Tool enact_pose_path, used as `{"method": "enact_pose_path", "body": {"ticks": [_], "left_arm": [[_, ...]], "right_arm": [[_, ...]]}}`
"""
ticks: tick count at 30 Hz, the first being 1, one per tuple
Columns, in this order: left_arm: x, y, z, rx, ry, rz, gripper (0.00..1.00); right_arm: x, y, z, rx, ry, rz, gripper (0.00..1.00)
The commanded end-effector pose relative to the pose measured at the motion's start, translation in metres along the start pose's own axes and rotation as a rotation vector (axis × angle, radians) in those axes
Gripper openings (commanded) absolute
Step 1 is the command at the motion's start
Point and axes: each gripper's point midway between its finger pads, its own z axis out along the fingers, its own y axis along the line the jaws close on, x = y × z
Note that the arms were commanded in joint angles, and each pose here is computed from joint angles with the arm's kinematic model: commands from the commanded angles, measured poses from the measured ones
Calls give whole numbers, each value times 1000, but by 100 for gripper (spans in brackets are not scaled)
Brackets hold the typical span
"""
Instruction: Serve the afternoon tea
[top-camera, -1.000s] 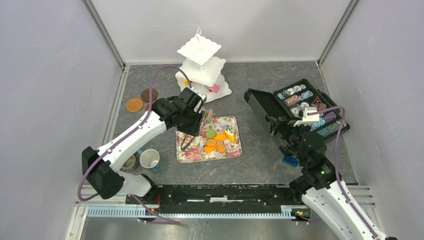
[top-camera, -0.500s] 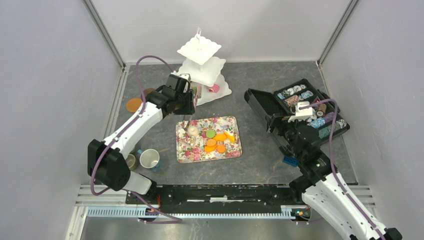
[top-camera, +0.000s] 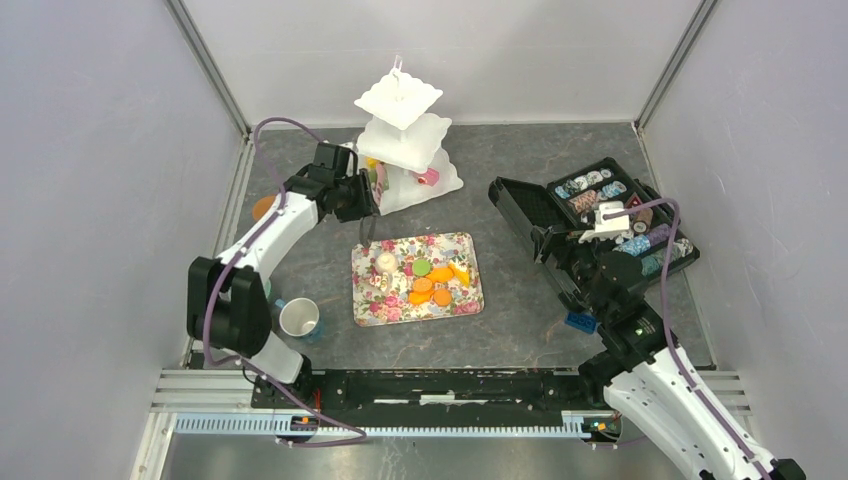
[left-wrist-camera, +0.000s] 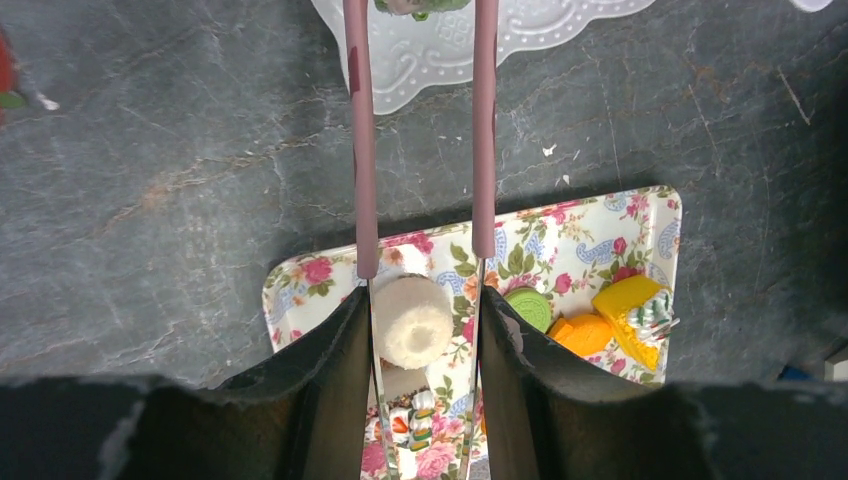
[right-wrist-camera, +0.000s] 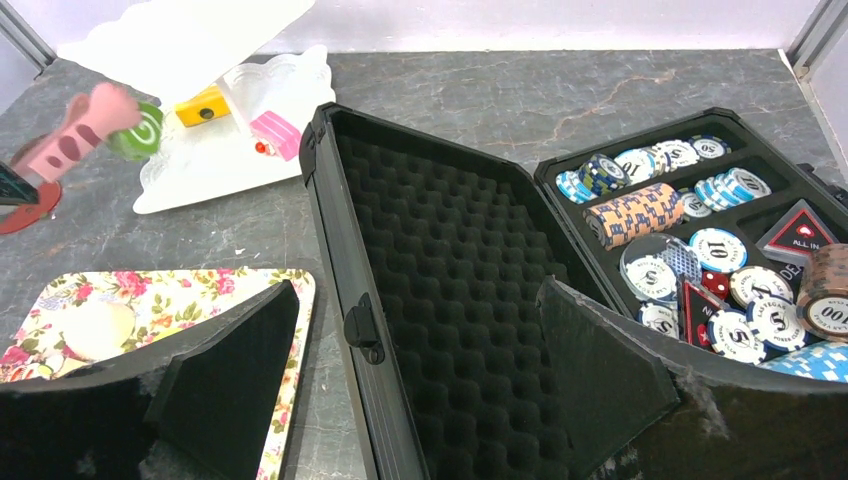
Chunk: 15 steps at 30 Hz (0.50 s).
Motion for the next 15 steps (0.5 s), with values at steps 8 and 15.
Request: {"method": "enact_pose_path", "body": {"ticks": [8, 15], "left_arm": [[-33, -20, 33, 57, -34, -60, 37], [-38, -14, 53, 40, -2, -65, 42]], "right_arm": [[-17, 0, -5, -1, -48, 15, 98], [-11, 1, -5, -3, -32, 20, 98]]}}
